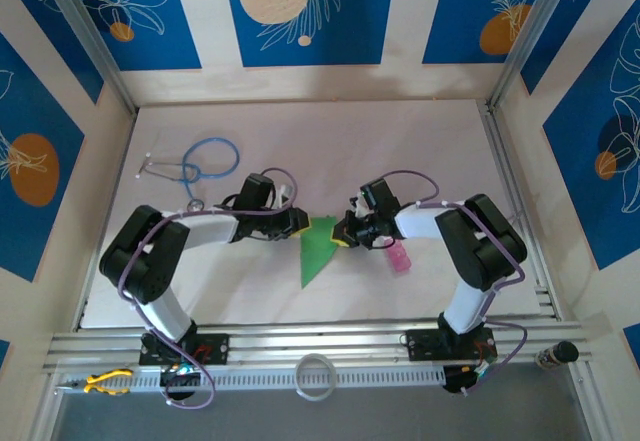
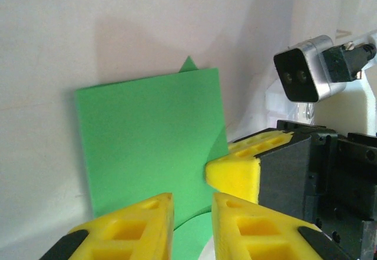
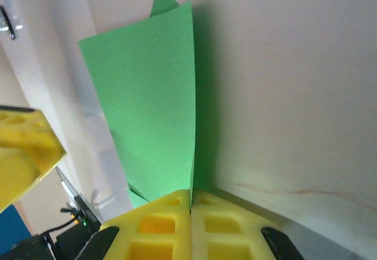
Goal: Fold a paper plane with a square sheet of paper (pick it up from the middle)
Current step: Fold the wing for the fifth time at the center of the table.
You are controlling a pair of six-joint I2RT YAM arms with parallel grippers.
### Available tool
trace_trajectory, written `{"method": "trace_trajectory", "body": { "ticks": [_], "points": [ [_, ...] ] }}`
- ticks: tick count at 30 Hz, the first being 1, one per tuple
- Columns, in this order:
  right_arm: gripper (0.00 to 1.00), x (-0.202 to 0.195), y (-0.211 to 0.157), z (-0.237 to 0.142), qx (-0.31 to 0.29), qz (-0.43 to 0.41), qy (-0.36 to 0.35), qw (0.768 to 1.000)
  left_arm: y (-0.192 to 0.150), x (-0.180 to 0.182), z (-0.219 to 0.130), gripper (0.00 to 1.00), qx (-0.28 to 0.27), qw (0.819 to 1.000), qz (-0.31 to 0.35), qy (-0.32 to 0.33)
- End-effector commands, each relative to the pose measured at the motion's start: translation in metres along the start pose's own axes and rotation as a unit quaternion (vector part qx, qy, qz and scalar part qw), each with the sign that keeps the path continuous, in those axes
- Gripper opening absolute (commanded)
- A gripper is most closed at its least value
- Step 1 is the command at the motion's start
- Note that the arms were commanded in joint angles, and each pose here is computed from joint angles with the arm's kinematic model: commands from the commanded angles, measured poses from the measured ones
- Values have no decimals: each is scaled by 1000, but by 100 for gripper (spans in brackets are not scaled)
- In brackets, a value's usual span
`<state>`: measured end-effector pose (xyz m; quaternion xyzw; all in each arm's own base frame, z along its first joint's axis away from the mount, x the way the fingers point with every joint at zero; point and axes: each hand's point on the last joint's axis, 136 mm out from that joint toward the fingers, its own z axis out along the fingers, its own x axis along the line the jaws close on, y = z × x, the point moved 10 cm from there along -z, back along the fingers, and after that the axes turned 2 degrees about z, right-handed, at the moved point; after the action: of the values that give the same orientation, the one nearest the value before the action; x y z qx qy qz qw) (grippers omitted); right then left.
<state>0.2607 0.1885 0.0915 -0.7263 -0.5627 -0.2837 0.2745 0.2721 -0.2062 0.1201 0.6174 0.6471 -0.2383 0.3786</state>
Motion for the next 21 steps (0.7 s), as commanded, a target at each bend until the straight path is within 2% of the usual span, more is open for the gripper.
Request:
{"method": "trace_trajectory", "body": {
  "ticks": [1,13,21],
  "points": [
    [4,1,-2,-7,-21,33,-11,999,-6,5,0,23,6,1000,-17,-8],
    [4,4,-7,-2,-22,46,-43,998,-13,13,19,20,17,999,-36,-23],
    [7,9,-7,-2,-18,28,-28,999,-21,32,25,17,35,998,-45,23]
  ]
}}
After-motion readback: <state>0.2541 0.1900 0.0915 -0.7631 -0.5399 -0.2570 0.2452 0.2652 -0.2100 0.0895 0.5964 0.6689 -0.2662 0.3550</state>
